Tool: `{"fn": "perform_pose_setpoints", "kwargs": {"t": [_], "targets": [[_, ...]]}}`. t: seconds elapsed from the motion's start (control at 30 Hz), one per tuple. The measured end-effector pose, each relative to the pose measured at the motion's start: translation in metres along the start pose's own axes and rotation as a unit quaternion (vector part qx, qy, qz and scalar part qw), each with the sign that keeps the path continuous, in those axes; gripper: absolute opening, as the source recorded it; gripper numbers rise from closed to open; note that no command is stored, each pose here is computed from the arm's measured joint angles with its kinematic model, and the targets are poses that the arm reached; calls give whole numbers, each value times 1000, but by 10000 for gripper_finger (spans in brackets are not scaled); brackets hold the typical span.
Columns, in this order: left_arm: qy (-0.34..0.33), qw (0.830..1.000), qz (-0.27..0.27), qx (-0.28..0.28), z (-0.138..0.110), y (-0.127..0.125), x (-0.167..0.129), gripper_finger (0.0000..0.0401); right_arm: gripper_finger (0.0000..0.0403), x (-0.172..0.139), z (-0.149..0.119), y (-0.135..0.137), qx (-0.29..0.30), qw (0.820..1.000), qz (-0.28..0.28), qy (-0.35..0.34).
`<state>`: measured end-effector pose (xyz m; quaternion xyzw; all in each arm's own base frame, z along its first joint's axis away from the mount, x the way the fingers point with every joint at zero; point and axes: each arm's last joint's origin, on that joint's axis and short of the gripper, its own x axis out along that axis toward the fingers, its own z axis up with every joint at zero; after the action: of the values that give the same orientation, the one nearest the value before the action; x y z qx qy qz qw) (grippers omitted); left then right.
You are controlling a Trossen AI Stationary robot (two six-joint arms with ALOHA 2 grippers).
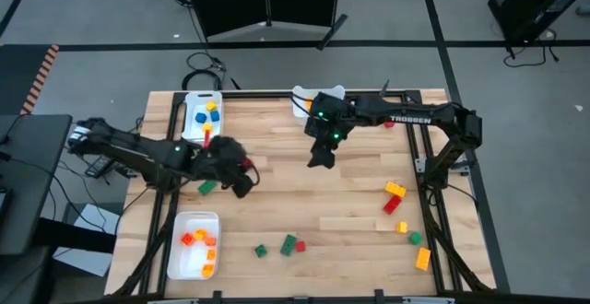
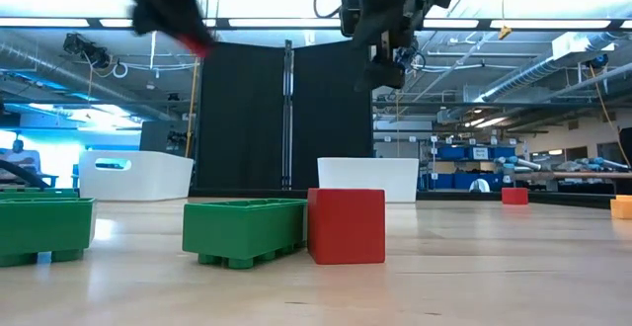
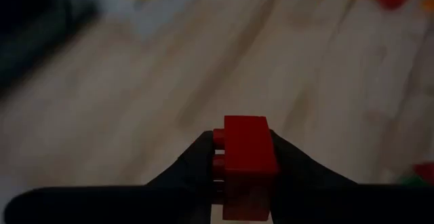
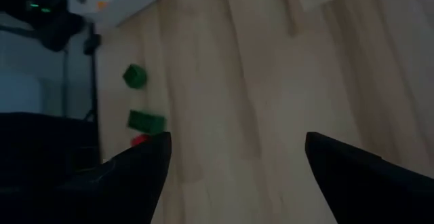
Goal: Sort blocks by size
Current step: Put the red 4 stud game piece into the bottom white bin
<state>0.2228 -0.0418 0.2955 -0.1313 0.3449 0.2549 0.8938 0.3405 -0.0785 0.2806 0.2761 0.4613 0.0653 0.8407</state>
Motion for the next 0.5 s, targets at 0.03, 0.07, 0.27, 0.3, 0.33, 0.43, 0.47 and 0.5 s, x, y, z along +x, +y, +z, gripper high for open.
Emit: {"fn": "perform_pose_setpoints", "kwargs": {"t": [0.03,0.07,0.27,0.3,0.33,0.43,0.47,0.5], "targets": [[31,999,3,-34,-3,1,-6,99,351,0,0,1,-1,1000,-8,0],[62,996,6,-64,-5,2,-11,99,351,1,0,1,-2,1000,-17,-2],[188,963,26,-189,-25,-1,-39,99,350,2,-1,1,-17,998,-65,-9],[204,955,32,-213,-28,-3,-43,99,350,3,-1,1,-18,997,-68,-10],[221,946,34,-236,-32,-5,-47,99,350,3,-1,1,-19,997,-69,-10],[265,917,43,-296,-45,-13,-56,99,350,3,-1,1,-20,997,-69,-9],[268,910,48,-313,-49,-17,-58,99,350,3,-1,1,-20,997,-69,-9],[271,903,55,-329,-54,-21,-61,99,350,2,-1,1,-21,997,-70,-9]]}}
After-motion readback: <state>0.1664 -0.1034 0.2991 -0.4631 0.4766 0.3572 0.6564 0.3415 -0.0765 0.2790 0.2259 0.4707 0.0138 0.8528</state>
